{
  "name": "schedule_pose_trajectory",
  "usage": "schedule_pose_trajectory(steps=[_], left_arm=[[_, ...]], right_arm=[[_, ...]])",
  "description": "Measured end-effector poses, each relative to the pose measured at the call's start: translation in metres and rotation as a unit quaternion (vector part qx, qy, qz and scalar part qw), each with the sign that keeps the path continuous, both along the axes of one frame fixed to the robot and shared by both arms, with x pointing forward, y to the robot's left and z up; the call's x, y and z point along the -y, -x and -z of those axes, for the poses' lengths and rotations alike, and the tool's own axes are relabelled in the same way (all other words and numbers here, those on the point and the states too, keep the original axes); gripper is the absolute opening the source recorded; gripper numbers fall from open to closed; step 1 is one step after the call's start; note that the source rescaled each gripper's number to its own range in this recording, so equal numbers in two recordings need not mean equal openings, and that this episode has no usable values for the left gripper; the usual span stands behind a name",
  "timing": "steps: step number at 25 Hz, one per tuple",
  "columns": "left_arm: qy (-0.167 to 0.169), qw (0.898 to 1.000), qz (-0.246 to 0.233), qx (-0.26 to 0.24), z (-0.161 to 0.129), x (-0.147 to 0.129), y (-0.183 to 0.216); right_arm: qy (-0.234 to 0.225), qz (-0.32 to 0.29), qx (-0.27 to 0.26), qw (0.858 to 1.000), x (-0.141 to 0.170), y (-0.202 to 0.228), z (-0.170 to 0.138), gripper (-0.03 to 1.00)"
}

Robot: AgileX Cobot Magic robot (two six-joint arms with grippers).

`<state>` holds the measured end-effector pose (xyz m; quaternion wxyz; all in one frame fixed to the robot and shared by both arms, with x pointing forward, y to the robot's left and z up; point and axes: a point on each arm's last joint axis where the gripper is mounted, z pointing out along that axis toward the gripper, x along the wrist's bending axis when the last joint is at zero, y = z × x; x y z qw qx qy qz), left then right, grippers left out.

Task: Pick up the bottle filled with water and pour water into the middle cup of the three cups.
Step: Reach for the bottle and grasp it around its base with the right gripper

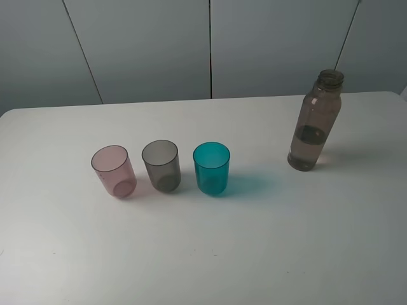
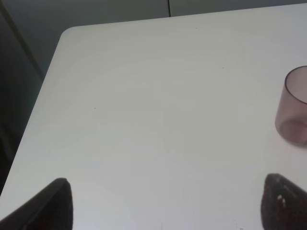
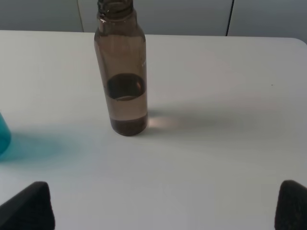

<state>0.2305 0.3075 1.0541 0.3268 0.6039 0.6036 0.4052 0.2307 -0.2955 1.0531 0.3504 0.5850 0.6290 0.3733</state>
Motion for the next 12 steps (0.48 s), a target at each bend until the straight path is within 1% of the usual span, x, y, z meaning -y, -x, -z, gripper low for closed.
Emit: schedule_pose_trajectory(steps=[12], left_arm=[[0.000,1.000,0.000,0.000,0.0000,0.0000,0.0000]], right_arm=[[0.000,0.000,0.000,1.000,0.0000,0.0000,0.0000,1.00]])
